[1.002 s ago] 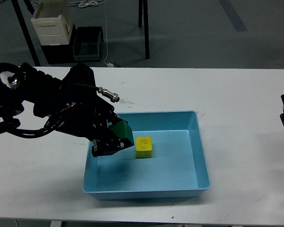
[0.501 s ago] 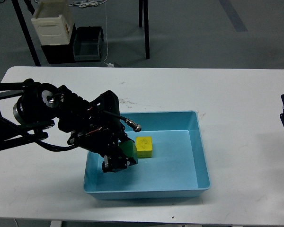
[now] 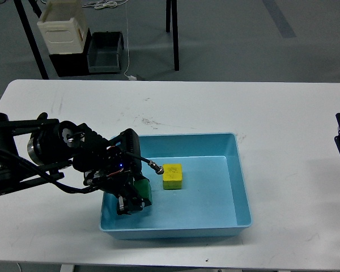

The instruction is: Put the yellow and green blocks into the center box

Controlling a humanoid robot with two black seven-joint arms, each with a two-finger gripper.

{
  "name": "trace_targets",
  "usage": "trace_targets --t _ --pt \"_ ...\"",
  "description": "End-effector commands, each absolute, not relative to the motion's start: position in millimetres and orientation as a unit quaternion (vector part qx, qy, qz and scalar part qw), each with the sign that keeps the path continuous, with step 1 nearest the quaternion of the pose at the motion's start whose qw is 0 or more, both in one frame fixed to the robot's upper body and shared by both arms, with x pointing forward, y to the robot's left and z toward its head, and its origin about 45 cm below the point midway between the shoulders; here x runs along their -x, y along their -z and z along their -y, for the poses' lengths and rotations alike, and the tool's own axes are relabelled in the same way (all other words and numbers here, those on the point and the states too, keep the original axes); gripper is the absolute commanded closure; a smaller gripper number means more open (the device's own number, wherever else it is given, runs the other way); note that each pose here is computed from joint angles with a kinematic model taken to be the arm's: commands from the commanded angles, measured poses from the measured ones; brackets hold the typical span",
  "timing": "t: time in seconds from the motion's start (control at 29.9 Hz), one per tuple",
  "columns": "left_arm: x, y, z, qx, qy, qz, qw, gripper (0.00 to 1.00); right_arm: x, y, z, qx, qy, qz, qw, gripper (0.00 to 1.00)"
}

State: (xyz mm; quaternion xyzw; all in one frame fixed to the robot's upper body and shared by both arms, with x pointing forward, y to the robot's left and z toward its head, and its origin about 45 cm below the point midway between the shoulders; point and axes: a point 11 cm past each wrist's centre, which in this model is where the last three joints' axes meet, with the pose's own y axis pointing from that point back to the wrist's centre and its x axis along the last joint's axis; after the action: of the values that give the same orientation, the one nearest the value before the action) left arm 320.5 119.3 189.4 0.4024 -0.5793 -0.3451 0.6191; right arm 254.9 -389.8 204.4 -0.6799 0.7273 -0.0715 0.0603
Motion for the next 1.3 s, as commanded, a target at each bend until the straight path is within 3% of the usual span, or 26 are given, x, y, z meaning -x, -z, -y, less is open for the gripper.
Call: trace_targets --t 0.0,0.07,0.23,0.4,0.63,0.9,1.04,1.27 --pt "-317 -190 -109 -0.391 0.346 0.582 0.624 0.37 -256 -205 389 0.681 0.072 -0.726 0.061 0.01" --pt "-317 -192 -107 -0.388 0.343 0.582 0.627 0.30 -256 -205 389 0.681 0.072 -0.726 0.061 0.01" --pt "-317 -199 -96 -0.373 0.326 0.580 0.646 0.00 -256 -205 386 0.684 0.071 -0.723 0.063 0.01" --pt "-314 -211 -77 -0.341 0.299 0.566 0.689 0.00 -256 -204 380 0.692 0.067 -0.716 0.064 0.00" --pt "-339 -295 -51 -0.231 0.145 0.518 0.811 0.00 -265 -214 374 0.703 0.077 -0.704 0.074 0.00" --pt "-399 -339 -114 -0.067 -0.122 0.317 0.938 0.00 -281 -232 361 0.735 0.062 -0.662 0.132 0.00" --pt "-410 -327 -162 0.022 -0.232 0.200 0.952 0.00 -293 -248 360 0.734 0.030 -0.648 0.199 0.00" --pt "-404 -294 -227 0.161 -0.365 0.040 0.916 0.00 -302 -262 367 0.706 -0.076 -0.619 0.336 0.00"
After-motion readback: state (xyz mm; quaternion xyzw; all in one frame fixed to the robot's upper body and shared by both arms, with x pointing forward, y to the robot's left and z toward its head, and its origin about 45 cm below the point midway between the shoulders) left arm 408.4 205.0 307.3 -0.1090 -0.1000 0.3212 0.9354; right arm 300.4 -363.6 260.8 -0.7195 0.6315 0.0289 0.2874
